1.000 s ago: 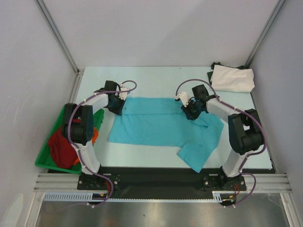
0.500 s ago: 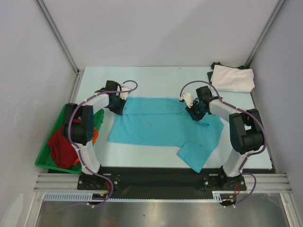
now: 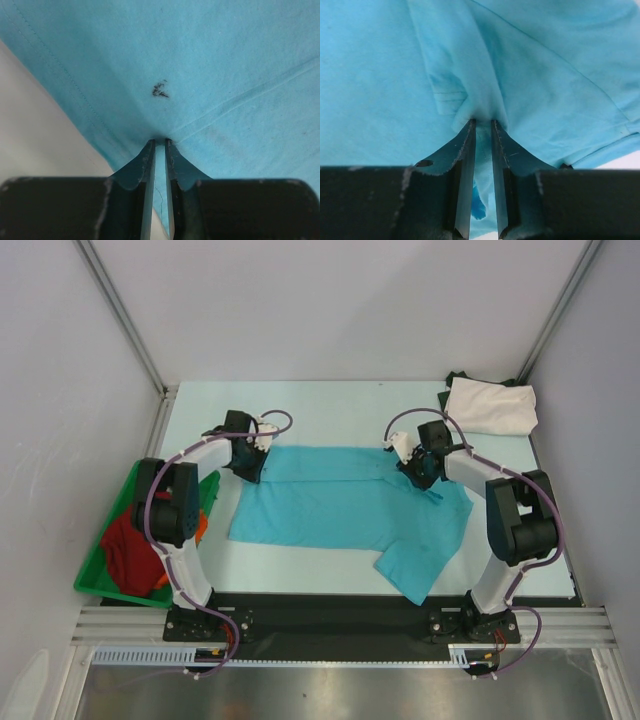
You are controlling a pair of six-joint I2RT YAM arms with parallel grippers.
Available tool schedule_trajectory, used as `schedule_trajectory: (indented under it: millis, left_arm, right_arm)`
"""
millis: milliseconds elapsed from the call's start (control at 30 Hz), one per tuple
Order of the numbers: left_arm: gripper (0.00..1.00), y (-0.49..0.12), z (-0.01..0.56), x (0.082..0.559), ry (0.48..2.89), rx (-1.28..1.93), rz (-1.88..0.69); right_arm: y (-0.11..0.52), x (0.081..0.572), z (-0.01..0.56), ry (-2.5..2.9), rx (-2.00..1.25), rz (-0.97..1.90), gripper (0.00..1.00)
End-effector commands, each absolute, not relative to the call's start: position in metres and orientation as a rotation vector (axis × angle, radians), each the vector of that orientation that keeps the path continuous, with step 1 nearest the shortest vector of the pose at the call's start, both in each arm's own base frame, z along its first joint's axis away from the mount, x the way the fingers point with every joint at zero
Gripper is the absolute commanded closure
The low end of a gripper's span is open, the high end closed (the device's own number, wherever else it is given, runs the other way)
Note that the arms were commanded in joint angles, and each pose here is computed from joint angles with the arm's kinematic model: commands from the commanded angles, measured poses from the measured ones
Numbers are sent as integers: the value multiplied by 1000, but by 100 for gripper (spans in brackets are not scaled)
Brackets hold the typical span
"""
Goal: Fold and stack the t-shirts
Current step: Fold the tshirt
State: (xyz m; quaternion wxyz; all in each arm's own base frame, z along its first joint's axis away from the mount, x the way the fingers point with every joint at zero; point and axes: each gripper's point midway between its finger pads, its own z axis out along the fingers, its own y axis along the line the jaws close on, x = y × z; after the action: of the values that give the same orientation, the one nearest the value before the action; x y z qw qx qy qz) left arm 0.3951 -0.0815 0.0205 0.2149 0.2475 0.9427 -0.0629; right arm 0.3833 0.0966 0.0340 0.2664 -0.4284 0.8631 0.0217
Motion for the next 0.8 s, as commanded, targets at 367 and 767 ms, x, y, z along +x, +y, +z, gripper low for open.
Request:
schedule_trajectory:
  millis: [367, 767]
  left_arm:
    - [82, -96, 39, 407, 2542, 690, -178]
    - [80, -96, 35, 403, 2555, 696, -164]
  right_arm:
    - [77, 407, 87, 2181, -1104, -75, 71]
    - [138, 348, 64, 2198, -1319, 258, 62]
